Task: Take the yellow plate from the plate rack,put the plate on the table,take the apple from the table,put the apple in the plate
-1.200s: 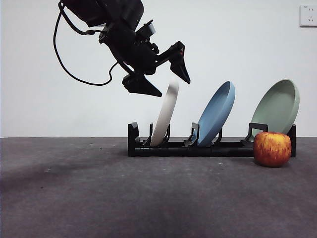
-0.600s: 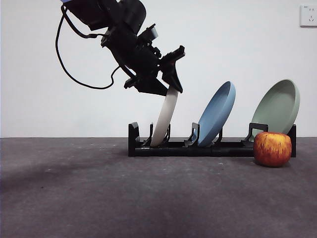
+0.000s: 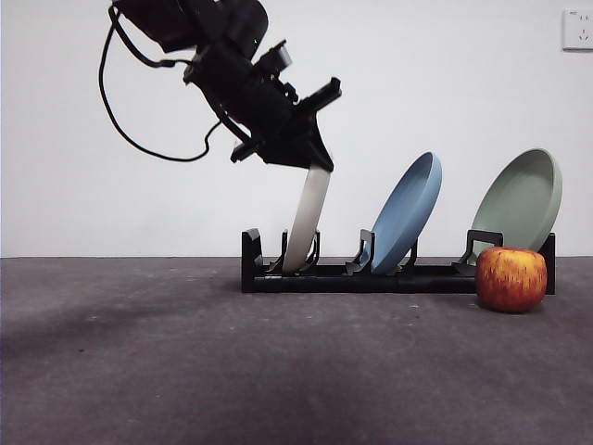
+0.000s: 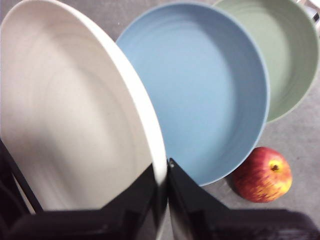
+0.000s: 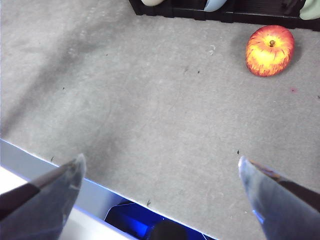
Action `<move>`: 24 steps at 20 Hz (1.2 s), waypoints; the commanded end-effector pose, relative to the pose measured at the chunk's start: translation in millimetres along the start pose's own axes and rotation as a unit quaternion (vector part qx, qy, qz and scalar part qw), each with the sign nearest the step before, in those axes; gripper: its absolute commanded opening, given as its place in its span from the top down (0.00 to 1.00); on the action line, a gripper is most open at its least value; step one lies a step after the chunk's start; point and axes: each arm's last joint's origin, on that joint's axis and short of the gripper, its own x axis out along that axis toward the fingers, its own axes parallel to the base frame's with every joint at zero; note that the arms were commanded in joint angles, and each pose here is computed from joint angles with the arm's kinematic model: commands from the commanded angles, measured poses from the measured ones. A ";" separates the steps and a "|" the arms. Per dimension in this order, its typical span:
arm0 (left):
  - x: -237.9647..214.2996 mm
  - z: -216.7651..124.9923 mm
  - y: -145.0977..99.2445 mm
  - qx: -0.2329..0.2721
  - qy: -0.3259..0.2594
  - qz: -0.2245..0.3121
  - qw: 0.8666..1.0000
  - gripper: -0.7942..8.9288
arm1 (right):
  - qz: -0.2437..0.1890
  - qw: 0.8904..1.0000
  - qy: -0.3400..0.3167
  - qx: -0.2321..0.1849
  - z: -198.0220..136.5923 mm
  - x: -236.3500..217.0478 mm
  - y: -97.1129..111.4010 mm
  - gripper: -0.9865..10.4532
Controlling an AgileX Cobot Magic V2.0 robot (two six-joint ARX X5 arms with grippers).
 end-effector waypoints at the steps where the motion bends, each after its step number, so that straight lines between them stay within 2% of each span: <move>1: -20.0 16.0 -4.3 0.014 -0.030 -0.002 0.999 0.93 | 0.001 1.000 -0.004 0.000 0.8 -0.7 0.6 0.37; 4: -43.0 27.5 -9.0 0.017 -0.038 0.001 0.999 0.93 | 0.001 1.000 -0.004 0.000 0.8 -0.7 0.6 0.37; 6: -60.8 33.4 -17.3 0.038 -0.035 0.002 0.999 0.93 | 0.002 1.000 -0.004 0.000 0.9 -0.7 0.6 0.37; 9: -92.2 36.2 -42.3 0.082 -0.005 -0.005 0.997 0.93 | 0.002 1.000 -0.004 0.000 0.9 -0.7 0.6 0.37; 11: -115.5 31.2 -64.6 0.129 0.037 0.010 0.991 0.93 | 0.001 1.000 -0.004 0.000 0.9 -0.7 0.6 0.37; 13: -132.6 20.2 -91.2 0.196 0.090 0.059 0.975 0.92 | 0.001 1.000 -0.006 -0.001 1.3 -0.7 0.6 0.37; 15: -138.9 4.7 -118.1 0.253 0.148 0.096 0.951 0.92 | 0.001 1.000 -0.011 -0.003 2.3 -0.7 0.5 0.37; 18: -135.1 -20.8 -150.2 0.300 0.222 0.110 0.921 0.92 | 0.001 1.000 -0.012 -0.003 2.5 -0.7 0.5 0.37; 21: -119.0 -47.5 -176.9 0.350 0.245 0.154 0.891 0.92 | 0.001 1.000 -0.012 -0.003 2.5 -0.7 0.5 0.37; 24: -98.8 -91.6 -186.2 0.368 0.274 0.138 0.878 0.92 | 0.001 1.000 -0.011 -0.003 2.4 -0.7 0.5 0.37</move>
